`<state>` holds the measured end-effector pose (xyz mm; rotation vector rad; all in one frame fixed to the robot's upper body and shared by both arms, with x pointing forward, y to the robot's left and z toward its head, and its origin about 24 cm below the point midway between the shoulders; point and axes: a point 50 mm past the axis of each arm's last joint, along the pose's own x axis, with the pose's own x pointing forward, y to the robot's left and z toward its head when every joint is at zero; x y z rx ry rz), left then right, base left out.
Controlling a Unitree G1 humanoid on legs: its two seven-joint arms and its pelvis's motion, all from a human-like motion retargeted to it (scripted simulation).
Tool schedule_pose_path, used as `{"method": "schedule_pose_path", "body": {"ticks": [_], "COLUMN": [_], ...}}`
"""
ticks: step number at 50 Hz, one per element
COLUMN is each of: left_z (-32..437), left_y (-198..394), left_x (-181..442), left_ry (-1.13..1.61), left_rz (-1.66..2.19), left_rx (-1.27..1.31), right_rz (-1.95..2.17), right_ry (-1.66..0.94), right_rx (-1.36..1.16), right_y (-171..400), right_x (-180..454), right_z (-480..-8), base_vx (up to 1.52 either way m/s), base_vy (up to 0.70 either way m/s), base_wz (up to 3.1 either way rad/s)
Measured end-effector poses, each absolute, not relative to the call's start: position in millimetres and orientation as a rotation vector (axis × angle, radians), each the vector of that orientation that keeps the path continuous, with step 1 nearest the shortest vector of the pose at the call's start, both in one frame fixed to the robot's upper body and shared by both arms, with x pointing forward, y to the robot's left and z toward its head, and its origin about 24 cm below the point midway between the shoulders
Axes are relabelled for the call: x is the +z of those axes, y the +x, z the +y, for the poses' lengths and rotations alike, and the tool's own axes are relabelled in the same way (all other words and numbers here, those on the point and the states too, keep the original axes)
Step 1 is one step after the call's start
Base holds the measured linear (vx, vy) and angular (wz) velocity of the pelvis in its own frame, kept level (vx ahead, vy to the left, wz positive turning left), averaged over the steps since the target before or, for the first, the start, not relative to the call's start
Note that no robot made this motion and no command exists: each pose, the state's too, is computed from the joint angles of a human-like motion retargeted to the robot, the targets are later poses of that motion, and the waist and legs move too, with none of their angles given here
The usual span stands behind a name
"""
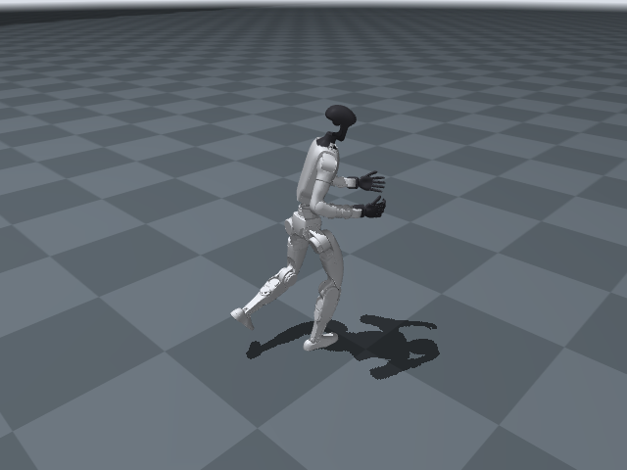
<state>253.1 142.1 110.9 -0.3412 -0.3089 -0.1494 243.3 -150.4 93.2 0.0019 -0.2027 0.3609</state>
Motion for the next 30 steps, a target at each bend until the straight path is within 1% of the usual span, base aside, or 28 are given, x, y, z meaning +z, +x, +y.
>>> {"method": "schedule_pose_path", "body": {"ticks": [2, 4, 5, 7, 12, 16, 18, 20, 21, 23, 25, 27, 30], "left_z": [148.7, 157.5, 162.8, 178.0, 215.8, 227.7, 221.9, 204.2, 192.6, 168.4, 150.5, 136.9, 120.9], "left_y": [235.1, 213.8, 203.0, 186.9, 158.5, 145.9, 157.2, 189.6, 208.4, 240.7, 251.9, 245.9, 226.7], "left_x": [104.0, 105.3, 107.1, 106.8, 101.4, 91.2, 80.8, 76.3, 84.0, 117.8, 165.7, 207.1, 244.4], "left_ry": [-0.468, -0.496, -0.487, -0.457, -0.335, -0.248, -0.231, -0.260, -0.273, -0.269, -0.241, -0.225, -0.241], "left_rz": [-0.263, -0.231, -0.215, -0.188, -0.171, -0.162, -0.165, -0.223, -0.278, -0.436, -0.643, -0.834, -1.021], "left_rx": [-0.167, -0.231, -0.258, -0.259, -0.182, -0.028, 0.056, 0.137, 0.147, 0.098, -0.015, -0.103, -0.192], "right_rz": [-0.333, -0.419, -0.446, -0.480, -0.516, -0.479, -0.422, -0.339, -0.292, -0.240, -0.233, -0.242, -0.199], "right_ry": [-0.079, 0.032, 0.125, 0.222, 0.184, 0.145, 0.139, 0.109, 0.076, 0.022, 0.044, 0.063, -0.017], "right_rx": [0.355, 0.379, 0.398, 0.456, 0.658, 0.770, 0.767, 0.636, 0.532, 0.362, 0.283, 0.247, 0.202], "right_y": [254.7, 246.2, 238.4, 225.0, 204.9, 194.3, 199.4, 215.5, 222.1, 227.2, 218.9, 205.2, 187.6], "right_x": [115.4, 133.3, 139.7, 147.9, 154.5, 146.7, 135.3, 112.7, 98.7, 80.5, 77.7, 82.6, 83.0], "right_z": [-134.2, -122.3, -118.4, -113.2, -105.2, -98.8, -97.0, -98.8, -104.2, -120.5, -141.7, -163.9, -189.9], "base_vx": [1.11, 1.15, 1.18, 1.20, 1.24, 1.18, 1.04, 0.96, 0.92, 0.88, 0.86, 0.86, 0.88], "base_vy": [0.27, 0.24, 0.27, 0.33, 0.43, 0.38, 0.31, 0.24, 0.19, 0.16, 0.10, 0.01, -0.16], "base_wz": [-0.14, -0.06, 0.00, 0.20, 0.69, 0.93, 0.70, 0.70, 1.04, 1.65, 2.42, 2.95, 3.01]}}
